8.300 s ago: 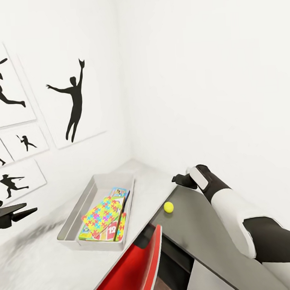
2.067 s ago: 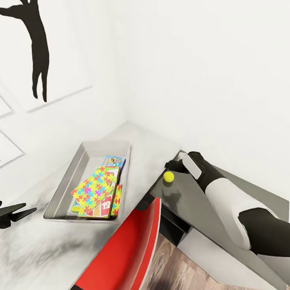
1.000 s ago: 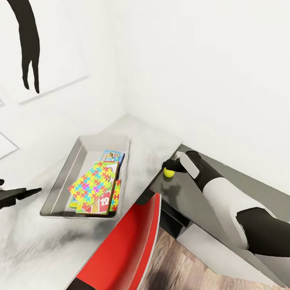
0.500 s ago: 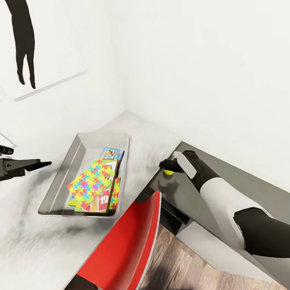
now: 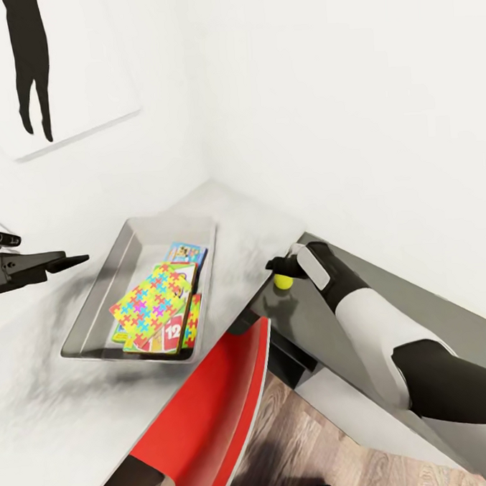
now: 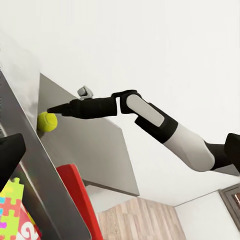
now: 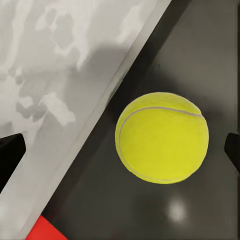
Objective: Put all the toys in the child's room - the three board games (two on the bed and one on the table), the two jigsaw puzzles on the table, and the tennis ball on the table - inside the toy box on the table in the child's room.
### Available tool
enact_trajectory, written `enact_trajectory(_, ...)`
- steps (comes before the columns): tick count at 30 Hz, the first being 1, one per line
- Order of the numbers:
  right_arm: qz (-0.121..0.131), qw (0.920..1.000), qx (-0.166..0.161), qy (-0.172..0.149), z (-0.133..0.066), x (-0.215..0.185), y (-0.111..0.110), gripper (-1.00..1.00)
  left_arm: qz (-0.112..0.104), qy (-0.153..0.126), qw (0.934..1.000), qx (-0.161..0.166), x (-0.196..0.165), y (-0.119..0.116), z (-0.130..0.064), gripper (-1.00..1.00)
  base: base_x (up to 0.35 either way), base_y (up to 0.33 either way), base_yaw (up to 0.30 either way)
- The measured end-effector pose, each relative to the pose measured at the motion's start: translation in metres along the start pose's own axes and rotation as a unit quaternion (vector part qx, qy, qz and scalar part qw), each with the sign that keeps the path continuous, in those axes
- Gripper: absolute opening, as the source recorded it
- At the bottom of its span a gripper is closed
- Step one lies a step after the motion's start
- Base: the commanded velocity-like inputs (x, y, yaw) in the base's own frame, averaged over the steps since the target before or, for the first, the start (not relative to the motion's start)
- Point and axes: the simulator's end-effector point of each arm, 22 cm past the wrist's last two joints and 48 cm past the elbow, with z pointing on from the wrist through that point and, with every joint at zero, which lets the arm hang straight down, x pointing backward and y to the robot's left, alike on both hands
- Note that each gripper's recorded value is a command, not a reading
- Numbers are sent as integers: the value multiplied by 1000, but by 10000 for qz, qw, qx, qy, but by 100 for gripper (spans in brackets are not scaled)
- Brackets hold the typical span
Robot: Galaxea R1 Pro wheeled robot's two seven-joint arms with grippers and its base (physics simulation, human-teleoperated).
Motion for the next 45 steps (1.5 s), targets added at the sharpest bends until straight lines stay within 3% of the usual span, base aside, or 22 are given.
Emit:
enact_trajectory(8,-23,9999,112,-7,-2,-5,-6,100,4,-9,10000,-23,0,2,0,100,0,0,0)
enact_trajectory(16,-25,9991,429,-33,-4,-8,-22,100,9,-2,10000,-35,0,3,0,100,0,0,0)
enact_trajectory(45,-7,9988,483,52,6,0,-27,100,-80,30,9999,-62,5,13,2,100,0,0,0)
